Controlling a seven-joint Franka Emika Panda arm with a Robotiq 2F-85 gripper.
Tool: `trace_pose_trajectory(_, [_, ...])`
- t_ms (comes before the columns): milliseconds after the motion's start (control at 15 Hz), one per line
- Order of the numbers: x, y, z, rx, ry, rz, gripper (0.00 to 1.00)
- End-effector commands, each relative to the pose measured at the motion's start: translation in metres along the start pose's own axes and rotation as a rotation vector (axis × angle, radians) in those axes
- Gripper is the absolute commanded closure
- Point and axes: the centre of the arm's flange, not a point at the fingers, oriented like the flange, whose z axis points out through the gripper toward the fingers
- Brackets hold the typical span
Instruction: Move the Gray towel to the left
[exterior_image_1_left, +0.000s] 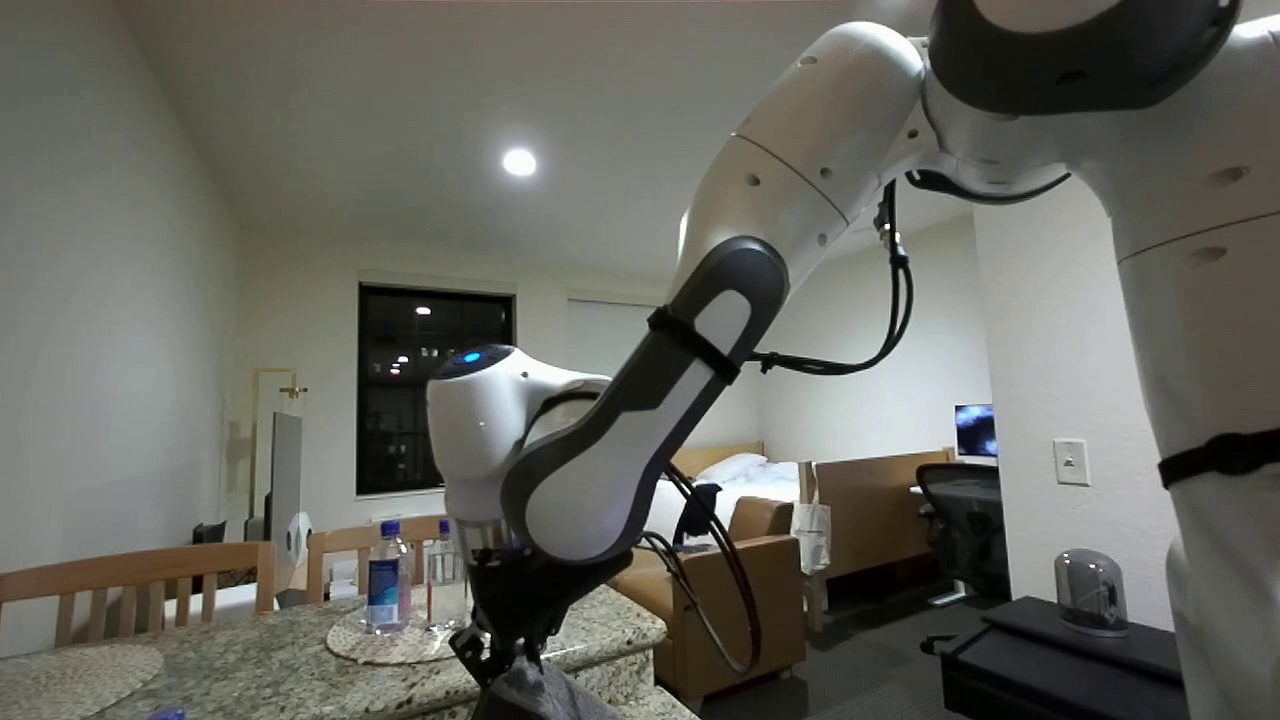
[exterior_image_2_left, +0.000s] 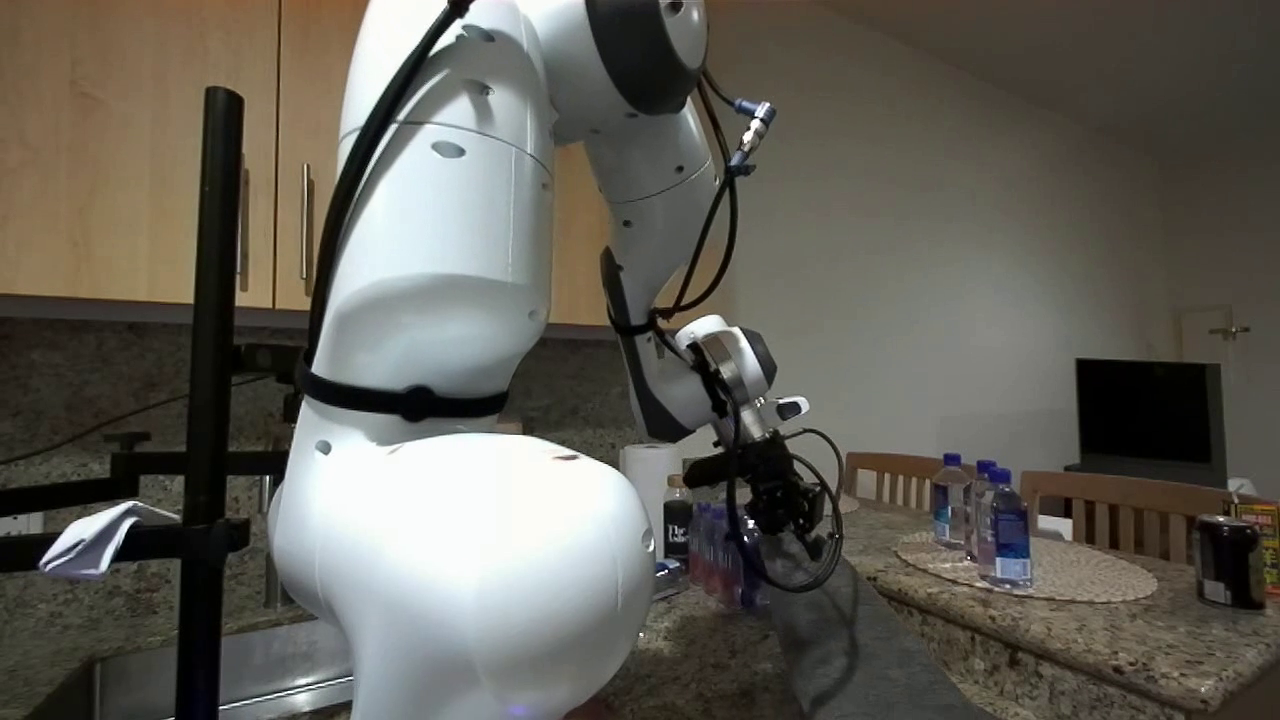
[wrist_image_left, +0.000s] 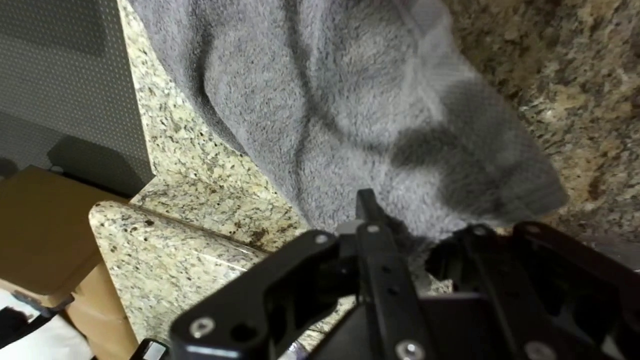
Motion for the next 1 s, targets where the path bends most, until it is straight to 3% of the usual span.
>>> trace_pose_trajectory(0, [-0.004,-0.018,-0.028,0.033,-0.008,-0.074,0.88])
trace_pose_trajectory(333, [-0.010,-0.060,-0.063,0.115,0.028,-0.165,0.88])
trace_pose_trajectory(933, [0.038,-0.126,-0.139,0.323,0.093,-0.201,0.89])
